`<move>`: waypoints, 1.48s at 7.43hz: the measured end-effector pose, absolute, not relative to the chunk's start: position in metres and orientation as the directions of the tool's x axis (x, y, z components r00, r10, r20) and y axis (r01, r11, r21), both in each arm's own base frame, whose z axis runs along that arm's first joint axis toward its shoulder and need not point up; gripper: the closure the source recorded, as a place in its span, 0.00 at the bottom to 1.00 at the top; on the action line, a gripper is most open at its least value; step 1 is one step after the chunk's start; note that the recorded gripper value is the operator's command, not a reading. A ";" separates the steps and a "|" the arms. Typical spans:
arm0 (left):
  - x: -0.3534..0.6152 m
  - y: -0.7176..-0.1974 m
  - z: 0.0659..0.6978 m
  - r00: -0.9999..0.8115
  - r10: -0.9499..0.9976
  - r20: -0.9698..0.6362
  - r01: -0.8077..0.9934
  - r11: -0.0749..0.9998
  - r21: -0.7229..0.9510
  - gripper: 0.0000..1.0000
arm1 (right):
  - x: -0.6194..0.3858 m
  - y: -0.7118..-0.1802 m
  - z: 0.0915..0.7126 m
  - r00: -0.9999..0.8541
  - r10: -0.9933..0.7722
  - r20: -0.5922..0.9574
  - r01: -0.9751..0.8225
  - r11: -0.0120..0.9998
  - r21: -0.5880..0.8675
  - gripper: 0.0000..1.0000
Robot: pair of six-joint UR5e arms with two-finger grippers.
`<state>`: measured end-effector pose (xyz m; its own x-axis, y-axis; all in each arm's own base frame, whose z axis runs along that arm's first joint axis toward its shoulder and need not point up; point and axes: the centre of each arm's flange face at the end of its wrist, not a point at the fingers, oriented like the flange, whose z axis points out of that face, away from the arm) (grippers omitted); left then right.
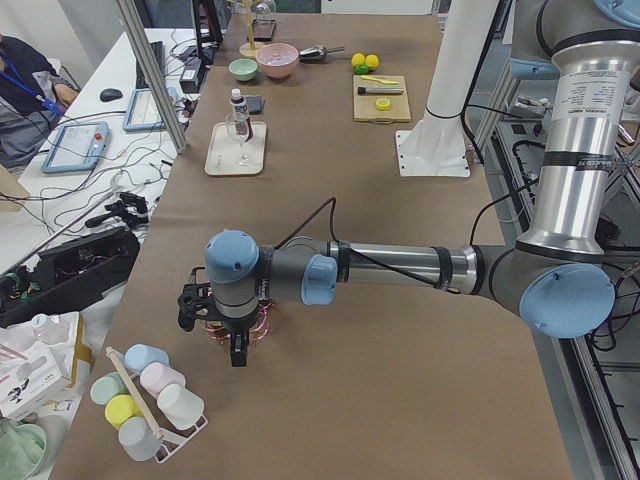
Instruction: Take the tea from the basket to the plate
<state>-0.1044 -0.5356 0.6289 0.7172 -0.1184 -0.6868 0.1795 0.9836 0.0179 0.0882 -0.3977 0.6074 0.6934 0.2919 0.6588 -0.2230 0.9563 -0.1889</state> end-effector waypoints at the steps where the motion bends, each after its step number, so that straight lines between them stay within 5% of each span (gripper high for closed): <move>1: -0.104 -0.536 0.629 0.716 -0.122 -0.687 0.183 0.983 0.017 0.02 | 0.088 -0.402 0.605 0.694 0.288 0.660 -0.223 0.957 -0.183 0.00; 11: -0.099 -0.534 0.630 0.717 -0.118 -0.687 0.178 0.984 0.017 0.02 | 0.089 -0.428 0.591 0.702 0.256 0.664 -0.218 0.966 -0.141 0.00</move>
